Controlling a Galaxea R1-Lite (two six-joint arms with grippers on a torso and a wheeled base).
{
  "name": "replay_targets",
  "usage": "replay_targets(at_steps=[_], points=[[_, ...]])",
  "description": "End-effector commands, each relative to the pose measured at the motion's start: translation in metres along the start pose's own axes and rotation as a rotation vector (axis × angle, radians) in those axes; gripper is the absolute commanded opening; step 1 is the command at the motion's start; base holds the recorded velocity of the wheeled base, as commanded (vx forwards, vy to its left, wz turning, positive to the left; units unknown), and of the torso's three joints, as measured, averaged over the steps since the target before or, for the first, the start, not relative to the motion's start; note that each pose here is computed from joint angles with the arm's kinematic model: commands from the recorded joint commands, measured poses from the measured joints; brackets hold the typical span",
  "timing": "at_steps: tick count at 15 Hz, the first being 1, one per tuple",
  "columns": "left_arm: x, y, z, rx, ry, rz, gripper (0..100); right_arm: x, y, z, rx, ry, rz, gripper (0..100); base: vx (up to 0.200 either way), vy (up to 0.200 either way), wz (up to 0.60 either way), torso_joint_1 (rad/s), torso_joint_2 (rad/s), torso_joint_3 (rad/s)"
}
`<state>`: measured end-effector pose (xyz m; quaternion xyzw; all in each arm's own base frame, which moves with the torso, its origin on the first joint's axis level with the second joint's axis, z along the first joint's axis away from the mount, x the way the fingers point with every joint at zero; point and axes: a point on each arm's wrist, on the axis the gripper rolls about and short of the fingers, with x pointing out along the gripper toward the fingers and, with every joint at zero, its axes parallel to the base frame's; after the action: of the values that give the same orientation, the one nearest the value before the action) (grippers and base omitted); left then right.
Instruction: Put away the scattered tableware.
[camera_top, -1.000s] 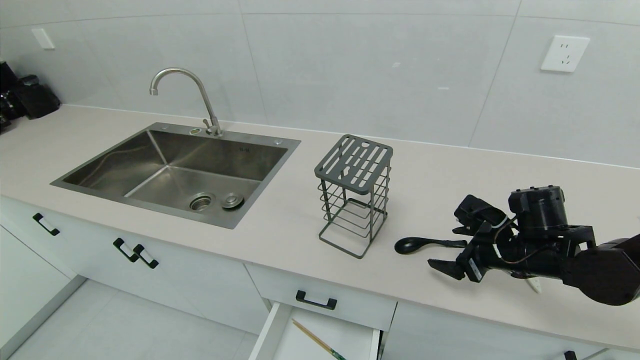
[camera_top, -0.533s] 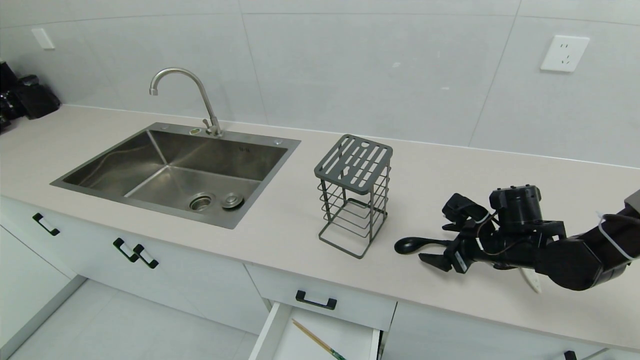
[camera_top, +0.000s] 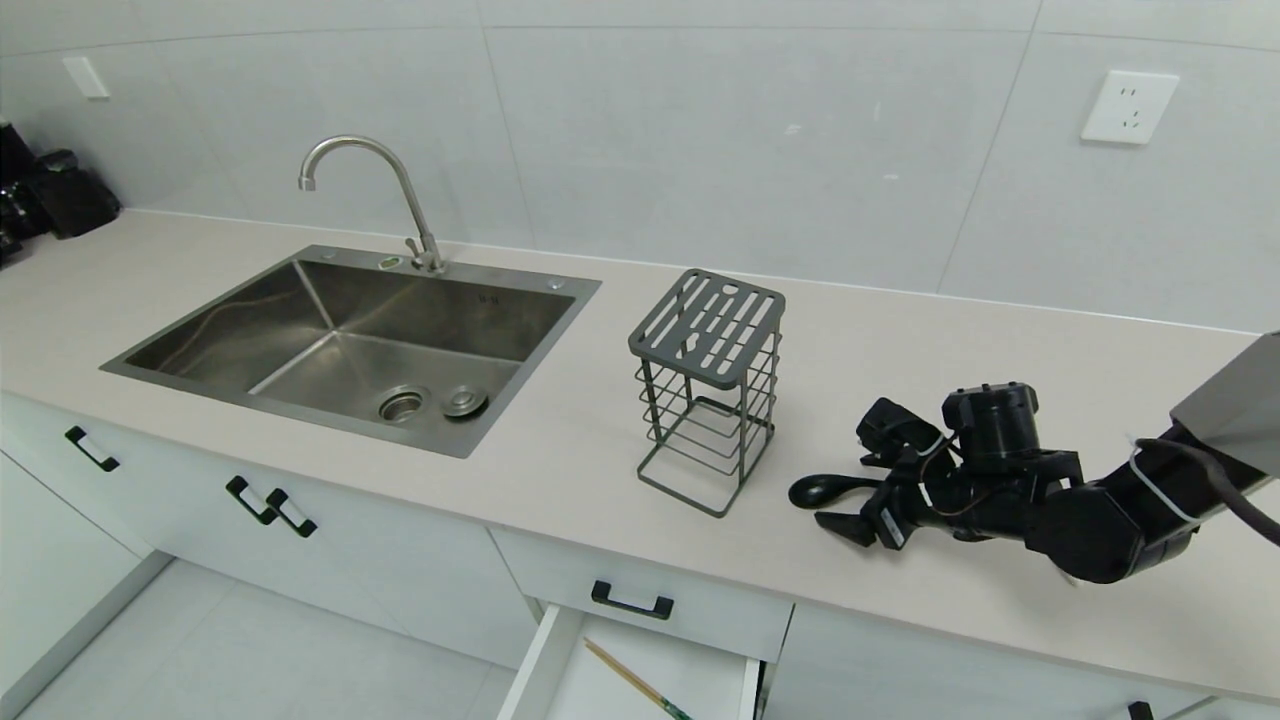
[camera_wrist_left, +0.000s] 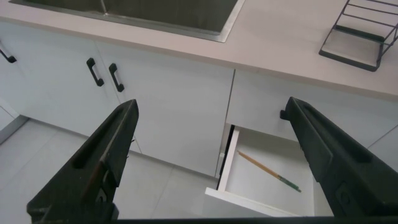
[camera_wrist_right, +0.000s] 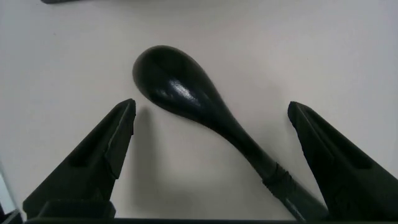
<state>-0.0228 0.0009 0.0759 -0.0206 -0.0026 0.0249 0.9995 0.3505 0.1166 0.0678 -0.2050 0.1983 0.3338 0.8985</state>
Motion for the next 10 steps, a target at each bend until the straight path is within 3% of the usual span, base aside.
replay_targets(at_steps=[1, 4, 5, 10], points=[[0.0000, 0.0000, 0.0000, 0.000, 0.000, 0.001, 100, 0.0059, 0.0025, -0.0053, 0.003, 0.016, 0.012, 100, 0.000, 0.000, 0.00, 0.000, 0.00, 0.000], [0.0000, 0.0000, 0.0000, 0.000, 0.000, 0.001, 100, 0.0071, 0.0042, -0.0084, 0.007, 0.026, 0.018, 100, 0.000, 0.000, 0.00, 0.000, 0.00, 0.000], [0.0000, 0.0000, 0.0000, 0.000, 0.000, 0.001, 100, 0.0068, 0.0041, -0.0079, 0.007, 0.025, 0.017, 0, 0.000, 0.000, 0.00, 0.000, 0.00, 0.000], [0.0000, 0.0000, 0.0000, 0.000, 0.000, 0.001, 100, -0.0020, 0.0113, -0.0090, 0.000, 0.023, 0.027, 0, 0.000, 0.000, 0.00, 0.000, 0.00, 0.000]])
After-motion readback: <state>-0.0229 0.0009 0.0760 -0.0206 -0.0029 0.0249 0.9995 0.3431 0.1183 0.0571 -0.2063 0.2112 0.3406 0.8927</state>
